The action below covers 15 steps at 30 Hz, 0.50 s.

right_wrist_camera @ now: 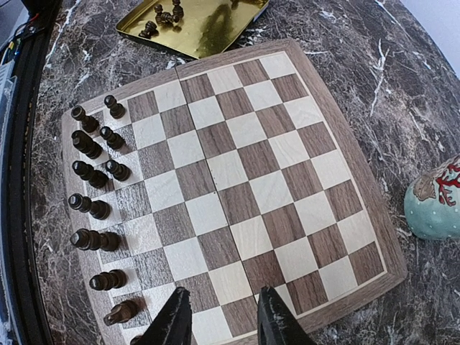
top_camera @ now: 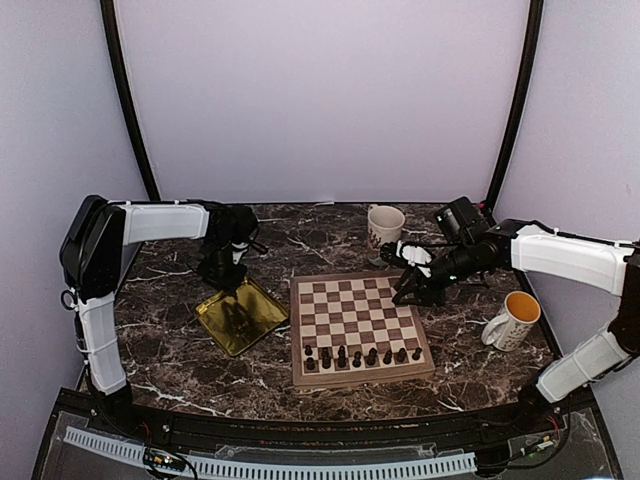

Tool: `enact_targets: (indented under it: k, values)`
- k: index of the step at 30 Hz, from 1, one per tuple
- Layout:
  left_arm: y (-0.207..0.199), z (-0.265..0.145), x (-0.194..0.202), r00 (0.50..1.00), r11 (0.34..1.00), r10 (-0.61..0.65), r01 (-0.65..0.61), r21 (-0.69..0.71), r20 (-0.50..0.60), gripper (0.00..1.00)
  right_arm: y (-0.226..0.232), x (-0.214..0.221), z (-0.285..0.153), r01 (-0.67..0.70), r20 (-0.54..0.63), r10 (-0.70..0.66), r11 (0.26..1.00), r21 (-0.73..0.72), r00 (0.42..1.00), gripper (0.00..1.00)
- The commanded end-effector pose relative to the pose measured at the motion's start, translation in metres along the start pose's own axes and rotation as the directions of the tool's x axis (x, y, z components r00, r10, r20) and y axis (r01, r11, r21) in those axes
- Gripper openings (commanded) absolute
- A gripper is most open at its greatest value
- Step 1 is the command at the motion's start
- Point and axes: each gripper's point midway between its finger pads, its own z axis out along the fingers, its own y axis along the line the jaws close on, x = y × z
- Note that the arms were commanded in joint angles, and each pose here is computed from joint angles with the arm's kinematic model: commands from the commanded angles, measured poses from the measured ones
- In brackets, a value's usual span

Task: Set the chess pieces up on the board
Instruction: Pick up the pawn from the storage box.

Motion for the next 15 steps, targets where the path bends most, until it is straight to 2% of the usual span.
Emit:
enact_targets:
  k: [1,9,15]
  values:
    - [0.0,-0.006,-0.017,0.999,0.999,-0.03,0.028,0.044,0.042,0.32,-0.002,-0.006,-0.004,0.016,0.032,-0.016,1.0,0.011,0.999,0.32]
    - [-0.006,0.001,-0.03,0.998,0.996,-0.032,0.027,0.087,0.054,0.31,-0.002,0.0,0.002,0.009,0.012,-0.009,1.0,-0.001,1.0,0.32]
    - [-0.007,0.005,-0.031,0.998,0.995,-0.029,0.024,0.099,0.049,0.22,-0.002,0.003,0.005,0.006,-0.001,-0.006,1.0,-0.005,1.0,0.32]
